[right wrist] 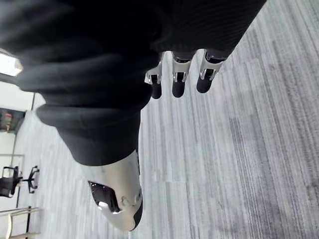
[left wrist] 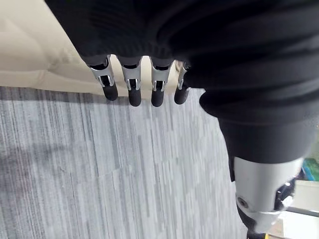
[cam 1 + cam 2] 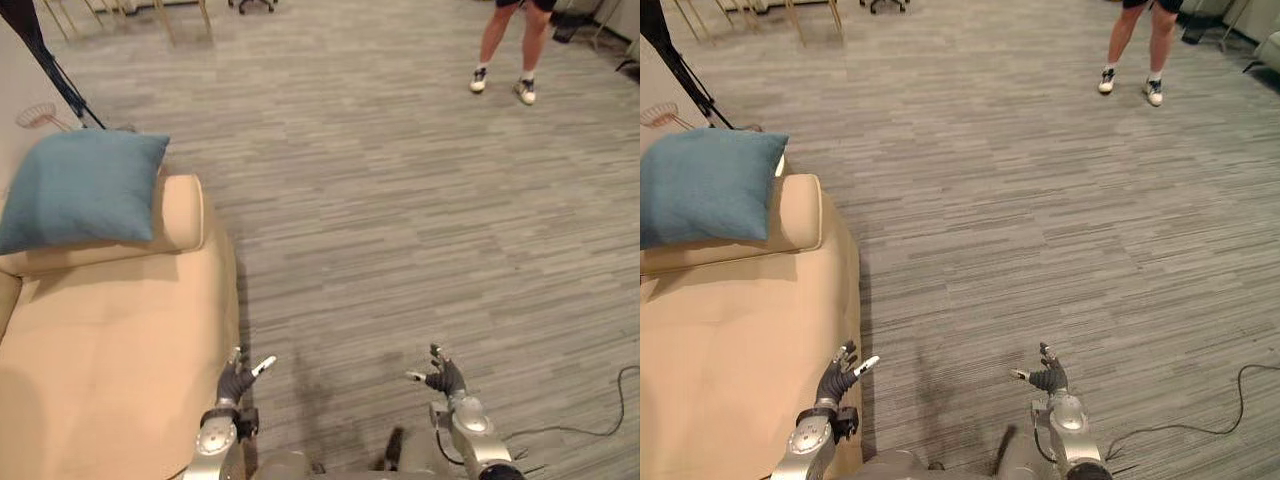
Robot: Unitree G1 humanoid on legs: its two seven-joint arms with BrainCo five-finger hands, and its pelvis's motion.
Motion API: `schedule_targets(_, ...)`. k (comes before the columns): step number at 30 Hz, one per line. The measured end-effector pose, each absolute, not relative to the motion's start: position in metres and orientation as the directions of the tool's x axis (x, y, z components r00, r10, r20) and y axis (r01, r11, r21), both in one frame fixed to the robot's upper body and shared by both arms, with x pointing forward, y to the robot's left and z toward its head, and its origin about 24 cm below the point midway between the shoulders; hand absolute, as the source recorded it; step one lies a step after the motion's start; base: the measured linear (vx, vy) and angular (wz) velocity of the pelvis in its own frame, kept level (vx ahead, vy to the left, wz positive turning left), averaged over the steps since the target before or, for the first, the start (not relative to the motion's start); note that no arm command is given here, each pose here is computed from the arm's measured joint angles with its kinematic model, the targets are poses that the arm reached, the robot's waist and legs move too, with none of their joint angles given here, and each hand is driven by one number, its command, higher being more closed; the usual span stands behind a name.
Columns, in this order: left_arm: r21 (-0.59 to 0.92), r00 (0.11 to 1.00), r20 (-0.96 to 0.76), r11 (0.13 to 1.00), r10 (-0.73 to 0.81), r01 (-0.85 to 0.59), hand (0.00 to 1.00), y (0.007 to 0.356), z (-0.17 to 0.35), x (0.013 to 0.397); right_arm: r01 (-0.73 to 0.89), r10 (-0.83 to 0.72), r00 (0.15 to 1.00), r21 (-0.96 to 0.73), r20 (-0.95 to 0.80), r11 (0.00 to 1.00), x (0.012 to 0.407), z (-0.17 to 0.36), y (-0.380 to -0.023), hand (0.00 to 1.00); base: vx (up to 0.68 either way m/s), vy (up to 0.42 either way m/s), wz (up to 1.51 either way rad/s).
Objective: Pick up cushions and gather them together orderly.
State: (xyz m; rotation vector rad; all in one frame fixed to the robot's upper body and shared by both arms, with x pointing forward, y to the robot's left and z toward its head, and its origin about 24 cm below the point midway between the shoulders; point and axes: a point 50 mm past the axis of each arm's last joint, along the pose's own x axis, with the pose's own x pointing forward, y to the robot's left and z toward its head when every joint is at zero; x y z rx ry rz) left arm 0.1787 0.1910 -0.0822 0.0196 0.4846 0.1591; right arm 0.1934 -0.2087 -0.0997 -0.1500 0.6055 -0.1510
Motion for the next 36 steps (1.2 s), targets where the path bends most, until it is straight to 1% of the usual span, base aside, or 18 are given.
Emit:
schedule_targets(4, 0.068, 0.860, -0.482, 0.986, 0.168, -0.154, 0.00, 0.194, -0.086, 0.175, 0.109, -0.207, 0.773, -0.196, -0.599, 0.974, 0.178, -0.108, -0.215, 0.00, 0.66, -0.134, 0.82)
schedule_targets(5, 0.053, 0.857, -0.491, 0.987, 0.160, -0.153, 0.00, 0.188, -0.089, 0.175, 0.111, -0.215, 0.770, -0.206, -0.601, 0.972, 0.176, -0.108, -0.219, 0.00, 0.70, -0.216, 0.86)
schedule_targets(7, 0.020, 0.853, -0.498, 0.986, 0.155, -0.168, 0.00, 0.181, -0.091, 0.175, 0.106, -0.212, 0.782, -0.210, -0.586, 0.972, 0.183, -0.104, -0.220, 0.00, 0.71, -0.221, 0.34)
schedule_targets(11, 0.022, 0.834, -0.523, 0.980, 0.179, -0.197, 0.00, 0.185, -0.096, 0.171, 0.120, -0.203, 0.808, -0.184, -0.553, 0.976, 0.194, -0.098, -0.214, 0.00, 0.59, -0.137, 0.16)
schedule_targets(13, 0.029, 0.833, -0.523, 0.980, 0.182, -0.197, 0.00, 0.188, -0.096, 0.170, 0.151, -0.224, 0.820, -0.178, -0.526, 0.972, 0.196, -0.093, -0.220, 0.00, 0.53, -0.010, 0.24)
schedule_targets(15, 0.028, 0.831, -0.525, 0.980, 0.182, -0.197, 0.00, 0.187, -0.096, 0.169, 0.179, -0.252, 0.824, -0.188, -0.507, 0.966, 0.201, -0.088, -0.230, 0.00, 0.39, 0.097, 0.34)
schedule_targets(17, 0.035, 0.812, -0.547, 0.975, 0.204, -0.221, 0.00, 0.192, -0.101, 0.161, 0.198, -0.277, 0.800, -0.202, -0.531, 0.959, 0.192, -0.093, -0.237, 0.00, 0.57, 0.237, 0.50)
schedule_targets(19, 0.048, 0.800, -0.547, 0.963, 0.246, -0.264, 0.00, 0.203, -0.100, 0.157, 0.191, -0.256, 0.800, -0.174, -0.543, 0.966, 0.192, -0.096, -0.227, 0.00, 0.55, 0.198, 0.79)
schedule_targets(22, 0.042, 0.775, -0.567, 0.949, 0.279, -0.311, 0.00, 0.207, -0.104, 0.148, 0.185, -0.252, 0.802, -0.176, -0.542, 0.967, 0.197, -0.096, -0.226, 0.00, 0.46, 0.227, 0.79)
schedule_targets(26, 0.057, 0.725, -0.629, 0.946, 0.281, -0.318, 0.00, 0.207, -0.115, 0.129, 0.165, -0.238, 0.799, -0.180, -0.552, 0.970, 0.195, -0.098, -0.224, 0.00, 0.40, 0.196, 0.96)
schedule_targets(28, 0.064, 0.723, -0.631, 0.947, 0.282, -0.314, 0.00, 0.208, -0.115, 0.129, 0.148, -0.233, 0.784, -0.192, -0.575, 0.970, 0.186, -0.104, -0.222, 0.00, 0.51, 0.069, 1.33)
schedule_targets(32, 0.063, 0.729, -0.625, 0.949, 0.279, -0.309, 0.00, 0.208, -0.114, 0.132, 0.142, -0.225, 0.781, -0.186, -0.582, 0.972, 0.184, -0.105, -0.219, 0.00, 0.38, -0.049, 0.95)
schedule_targets(35, 0.043, 0.771, -0.589, 0.962, 0.243, -0.270, 0.00, 0.200, -0.108, 0.154, 0.157, -0.240, 0.752, -0.187, -0.614, 0.970, 0.168, -0.112, -0.222, 0.00, 0.34, -0.223, 1.66)
schedule_targets(36, 0.044, 0.772, -0.589, 0.963, 0.241, -0.267, 0.00, 0.200, -0.108, 0.154, 0.160, -0.241, 0.749, -0.185, -0.617, 0.970, 0.167, -0.113, -0.222, 0.00, 0.35, -0.313, 1.80)
